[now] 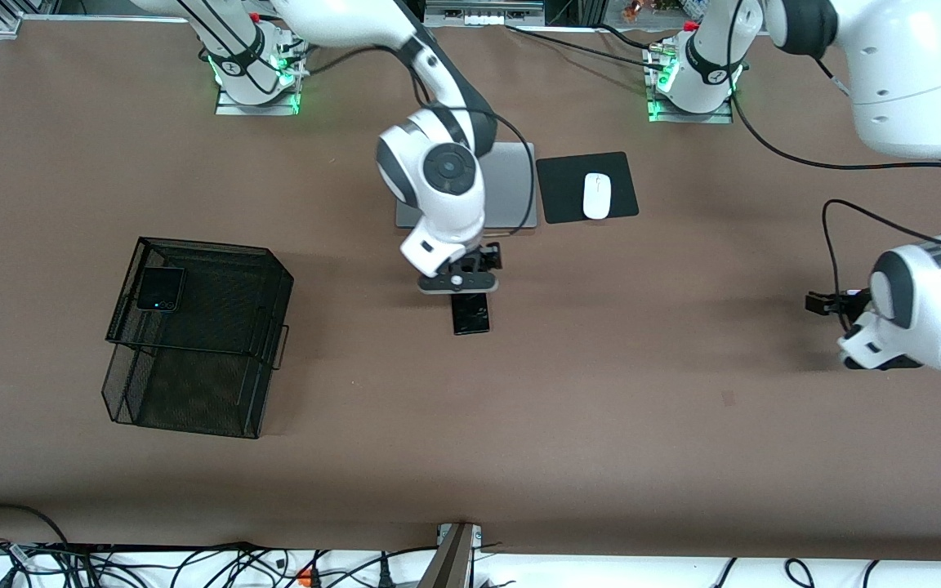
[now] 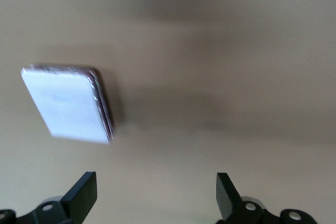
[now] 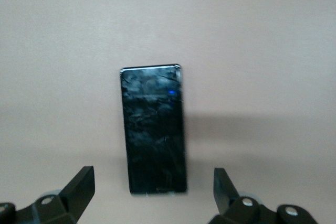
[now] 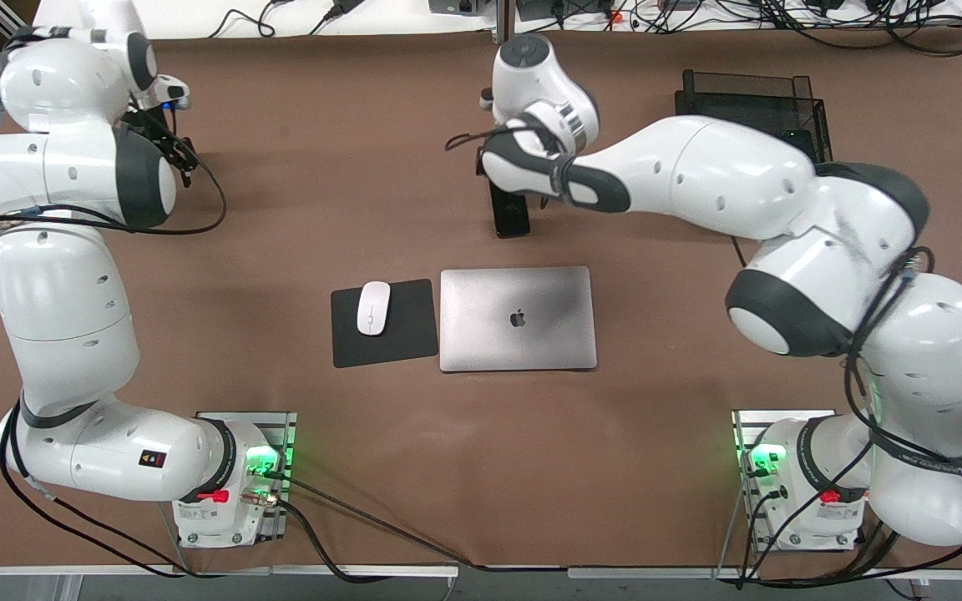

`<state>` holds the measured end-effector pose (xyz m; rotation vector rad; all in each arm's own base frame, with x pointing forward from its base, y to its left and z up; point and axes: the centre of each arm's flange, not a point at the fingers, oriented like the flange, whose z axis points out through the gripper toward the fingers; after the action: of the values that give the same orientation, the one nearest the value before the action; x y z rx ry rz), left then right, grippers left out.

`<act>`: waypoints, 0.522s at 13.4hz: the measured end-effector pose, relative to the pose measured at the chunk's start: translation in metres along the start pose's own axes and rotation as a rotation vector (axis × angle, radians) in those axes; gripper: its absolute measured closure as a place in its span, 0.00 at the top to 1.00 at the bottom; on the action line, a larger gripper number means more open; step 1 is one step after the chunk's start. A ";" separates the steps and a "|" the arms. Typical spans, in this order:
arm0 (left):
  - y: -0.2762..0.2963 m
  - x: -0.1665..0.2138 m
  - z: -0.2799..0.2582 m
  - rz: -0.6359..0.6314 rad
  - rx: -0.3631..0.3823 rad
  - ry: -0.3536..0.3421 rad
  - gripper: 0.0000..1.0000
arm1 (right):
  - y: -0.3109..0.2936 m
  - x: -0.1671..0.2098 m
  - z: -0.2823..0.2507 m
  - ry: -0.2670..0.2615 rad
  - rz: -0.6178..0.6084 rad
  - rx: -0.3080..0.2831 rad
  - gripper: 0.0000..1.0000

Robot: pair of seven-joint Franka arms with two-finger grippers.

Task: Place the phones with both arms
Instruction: 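Grasp the black phone with the right gripper while the left gripper grasps the white phone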

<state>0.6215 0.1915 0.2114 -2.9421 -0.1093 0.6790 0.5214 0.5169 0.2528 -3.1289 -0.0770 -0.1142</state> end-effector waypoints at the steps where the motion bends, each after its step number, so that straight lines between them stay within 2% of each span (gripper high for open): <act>1: -0.015 0.000 0.006 0.007 -0.002 0.049 1.00 | -0.001 -0.001 0.021 0.010 -0.008 -0.002 1.00; 5: -0.053 -0.011 0.005 0.066 0.000 0.181 1.00 | -0.002 -0.004 0.069 0.044 -0.040 0.001 1.00; 7: -0.076 -0.017 0.018 0.078 -0.084 0.231 1.00 | -0.005 -0.008 0.080 0.048 -0.048 0.008 1.00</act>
<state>0.5953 0.2665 0.2123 -3.0942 -0.0010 0.3463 0.5185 0.5228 0.1727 -3.1148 -0.1517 -0.1888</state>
